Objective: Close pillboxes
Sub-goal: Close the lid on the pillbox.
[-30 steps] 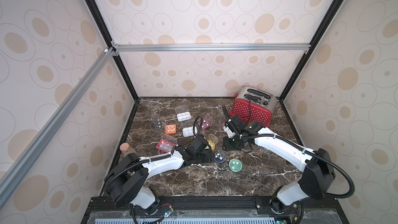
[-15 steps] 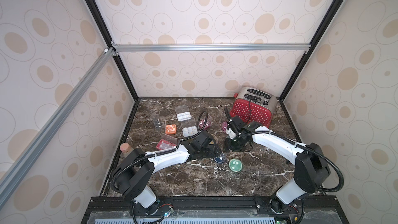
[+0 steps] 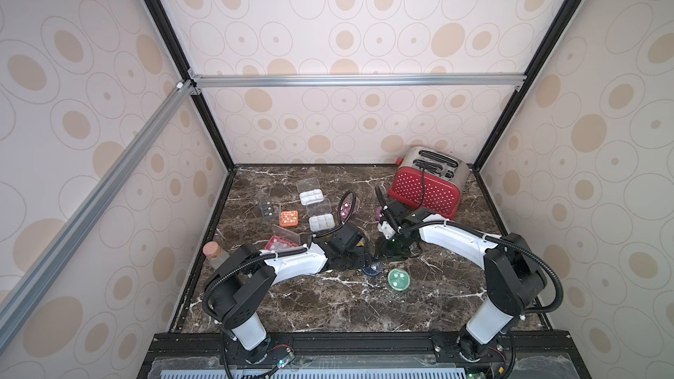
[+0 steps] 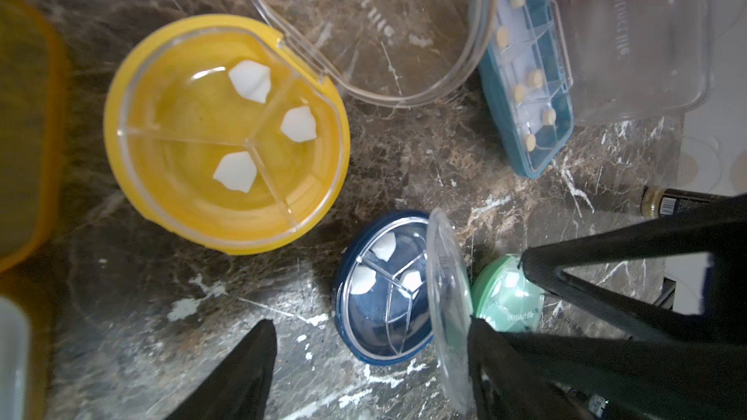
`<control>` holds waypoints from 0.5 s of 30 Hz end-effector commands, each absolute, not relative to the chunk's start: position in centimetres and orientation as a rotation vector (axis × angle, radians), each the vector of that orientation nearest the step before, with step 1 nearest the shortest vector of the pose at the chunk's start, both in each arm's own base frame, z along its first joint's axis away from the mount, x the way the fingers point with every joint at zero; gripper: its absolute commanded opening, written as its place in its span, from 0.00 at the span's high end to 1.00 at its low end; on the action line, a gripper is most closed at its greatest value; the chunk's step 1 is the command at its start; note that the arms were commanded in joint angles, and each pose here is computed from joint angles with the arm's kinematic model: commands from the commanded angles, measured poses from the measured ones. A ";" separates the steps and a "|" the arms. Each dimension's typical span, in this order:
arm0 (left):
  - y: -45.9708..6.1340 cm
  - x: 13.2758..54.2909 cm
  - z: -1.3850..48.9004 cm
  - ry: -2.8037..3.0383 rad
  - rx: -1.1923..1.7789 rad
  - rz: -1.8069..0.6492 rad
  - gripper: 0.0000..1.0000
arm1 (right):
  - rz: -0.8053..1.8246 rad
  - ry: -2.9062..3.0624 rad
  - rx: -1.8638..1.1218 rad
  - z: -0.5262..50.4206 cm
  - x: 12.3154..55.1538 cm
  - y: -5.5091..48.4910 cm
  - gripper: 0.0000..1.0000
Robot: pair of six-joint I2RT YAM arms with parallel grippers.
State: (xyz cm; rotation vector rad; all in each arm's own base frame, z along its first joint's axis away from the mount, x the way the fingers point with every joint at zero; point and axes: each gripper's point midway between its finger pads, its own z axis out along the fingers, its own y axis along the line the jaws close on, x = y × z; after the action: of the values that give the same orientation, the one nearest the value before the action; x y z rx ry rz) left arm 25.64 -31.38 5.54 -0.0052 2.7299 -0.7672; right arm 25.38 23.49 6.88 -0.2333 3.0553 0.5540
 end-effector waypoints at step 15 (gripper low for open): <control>-30.7 25.7 3.3 2.783 -0.036 -0.696 0.42 | 0.572 3.100 -0.254 4.9 25.4 24.2 0.52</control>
State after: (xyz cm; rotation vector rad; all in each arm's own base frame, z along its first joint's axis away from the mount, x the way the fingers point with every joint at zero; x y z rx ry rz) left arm 25.53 -31.23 3.95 -0.0305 2.7619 -0.7427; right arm 25.47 24.05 5.56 -0.2408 3.0806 0.5765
